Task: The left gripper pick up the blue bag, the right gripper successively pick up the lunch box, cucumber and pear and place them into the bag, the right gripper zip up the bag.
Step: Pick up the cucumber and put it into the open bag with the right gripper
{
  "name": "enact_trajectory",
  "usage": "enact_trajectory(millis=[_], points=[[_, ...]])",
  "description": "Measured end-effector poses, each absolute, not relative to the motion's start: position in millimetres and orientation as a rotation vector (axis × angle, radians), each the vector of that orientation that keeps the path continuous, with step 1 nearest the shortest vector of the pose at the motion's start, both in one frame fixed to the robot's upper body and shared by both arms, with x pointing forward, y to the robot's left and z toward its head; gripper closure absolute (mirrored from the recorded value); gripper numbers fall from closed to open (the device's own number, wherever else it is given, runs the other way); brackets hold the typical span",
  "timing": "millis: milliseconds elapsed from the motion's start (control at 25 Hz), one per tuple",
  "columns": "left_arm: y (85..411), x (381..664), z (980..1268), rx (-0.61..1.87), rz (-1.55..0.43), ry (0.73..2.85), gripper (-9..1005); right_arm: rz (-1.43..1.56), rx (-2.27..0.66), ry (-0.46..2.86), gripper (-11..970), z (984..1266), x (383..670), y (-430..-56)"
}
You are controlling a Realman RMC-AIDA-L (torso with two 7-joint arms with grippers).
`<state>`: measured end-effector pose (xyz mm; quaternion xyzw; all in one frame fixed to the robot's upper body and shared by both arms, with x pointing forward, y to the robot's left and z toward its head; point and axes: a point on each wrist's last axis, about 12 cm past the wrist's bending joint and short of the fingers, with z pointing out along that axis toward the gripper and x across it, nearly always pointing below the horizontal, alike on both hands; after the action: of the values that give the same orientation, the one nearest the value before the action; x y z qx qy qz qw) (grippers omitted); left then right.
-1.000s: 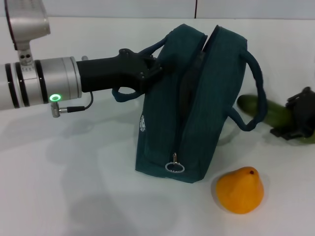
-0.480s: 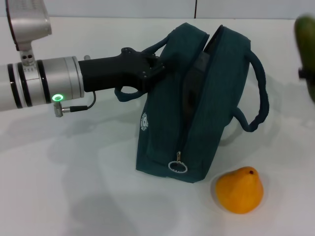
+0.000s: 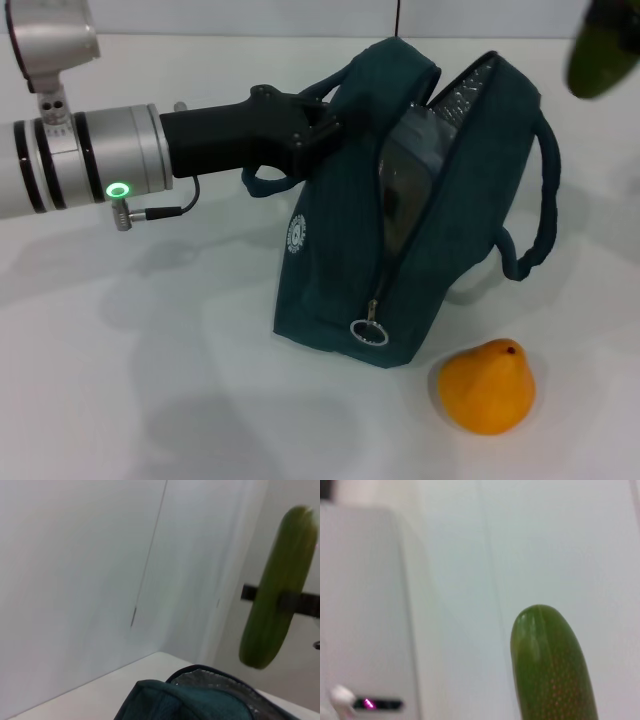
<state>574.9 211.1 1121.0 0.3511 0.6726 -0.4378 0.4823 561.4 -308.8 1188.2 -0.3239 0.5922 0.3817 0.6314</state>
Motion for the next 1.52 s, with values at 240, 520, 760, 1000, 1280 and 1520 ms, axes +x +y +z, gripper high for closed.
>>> enact_trajectory(millis=[240, 520, 760, 1000, 1280, 1520], points=[[211, 574, 1123, 0.857, -1.083, 1.618, 957, 1.070, -0.770, 1.243, 431, 1192, 582, -266], [210, 574, 1125, 0.858, -1.089, 1.606, 957, 1.213, -0.772, 1.264, 431, 1175, 596, -224], [209, 574, 1125, 0.863, -1.086, 1.596, 957, 1.263, -0.812, 1.300, 432, 1160, 590, -204], [208, 575, 1126, 0.863, -1.087, 1.597, 957, 1.292, -0.806, 1.313, 433, 1150, 581, -205], [209, 575, 1125, 0.864, -1.086, 1.602, 957, 1.239, -0.787, 1.347, 424, 1133, 569, -219], [208, 576, 1125, 0.868, -1.086, 1.601, 957, 1.188, -0.807, 1.388, 381, 1116, 562, -221]])
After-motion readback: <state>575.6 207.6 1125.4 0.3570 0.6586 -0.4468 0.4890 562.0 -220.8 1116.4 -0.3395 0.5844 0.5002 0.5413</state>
